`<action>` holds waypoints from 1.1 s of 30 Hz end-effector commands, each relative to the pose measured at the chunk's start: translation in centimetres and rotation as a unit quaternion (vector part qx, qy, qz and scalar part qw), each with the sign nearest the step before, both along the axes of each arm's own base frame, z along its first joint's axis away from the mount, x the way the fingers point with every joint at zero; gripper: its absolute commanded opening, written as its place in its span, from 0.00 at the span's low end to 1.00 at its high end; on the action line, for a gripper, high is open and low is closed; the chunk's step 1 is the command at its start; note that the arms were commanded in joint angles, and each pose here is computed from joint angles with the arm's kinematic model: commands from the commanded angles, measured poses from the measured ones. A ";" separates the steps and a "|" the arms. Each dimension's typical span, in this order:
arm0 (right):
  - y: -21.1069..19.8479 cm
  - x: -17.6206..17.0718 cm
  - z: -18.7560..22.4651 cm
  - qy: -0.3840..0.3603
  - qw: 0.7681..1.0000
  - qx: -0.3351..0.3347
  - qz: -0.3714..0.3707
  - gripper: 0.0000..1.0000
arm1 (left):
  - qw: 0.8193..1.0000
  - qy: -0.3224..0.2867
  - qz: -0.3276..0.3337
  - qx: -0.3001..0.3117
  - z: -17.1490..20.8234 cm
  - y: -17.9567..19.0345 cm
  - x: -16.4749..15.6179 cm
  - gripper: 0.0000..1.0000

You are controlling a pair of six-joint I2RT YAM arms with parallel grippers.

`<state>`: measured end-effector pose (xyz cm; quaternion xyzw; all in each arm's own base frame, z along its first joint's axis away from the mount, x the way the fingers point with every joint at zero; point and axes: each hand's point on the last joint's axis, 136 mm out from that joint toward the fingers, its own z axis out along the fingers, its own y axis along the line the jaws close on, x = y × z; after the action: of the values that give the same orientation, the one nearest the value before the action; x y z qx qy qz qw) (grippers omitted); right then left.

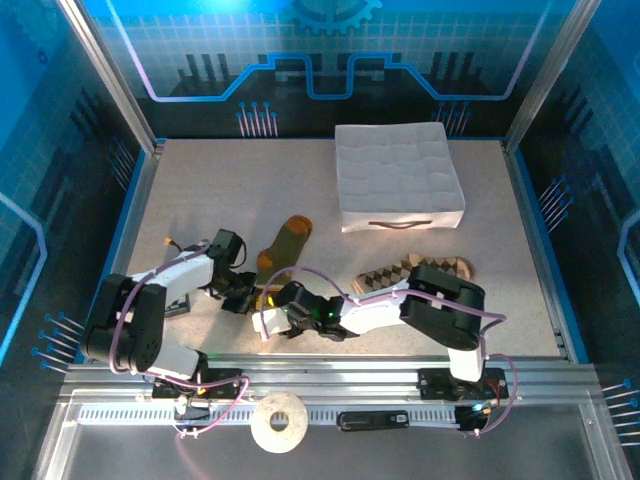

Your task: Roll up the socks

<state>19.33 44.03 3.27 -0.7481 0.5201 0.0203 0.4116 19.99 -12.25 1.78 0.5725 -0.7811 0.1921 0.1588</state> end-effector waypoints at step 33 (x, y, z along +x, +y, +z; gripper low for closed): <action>-2.4 0.8 -2.4 0.538 0.818 0.002 -0.201 0.00 | 0.984 -0.170 0.049 0.035 4.0 3.1 0.2 0.55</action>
<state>21.58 43.06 2.80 -0.5486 0.7595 0.3102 0.1608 19.77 -9.12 6.20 0.5728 -0.7815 0.2472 0.0080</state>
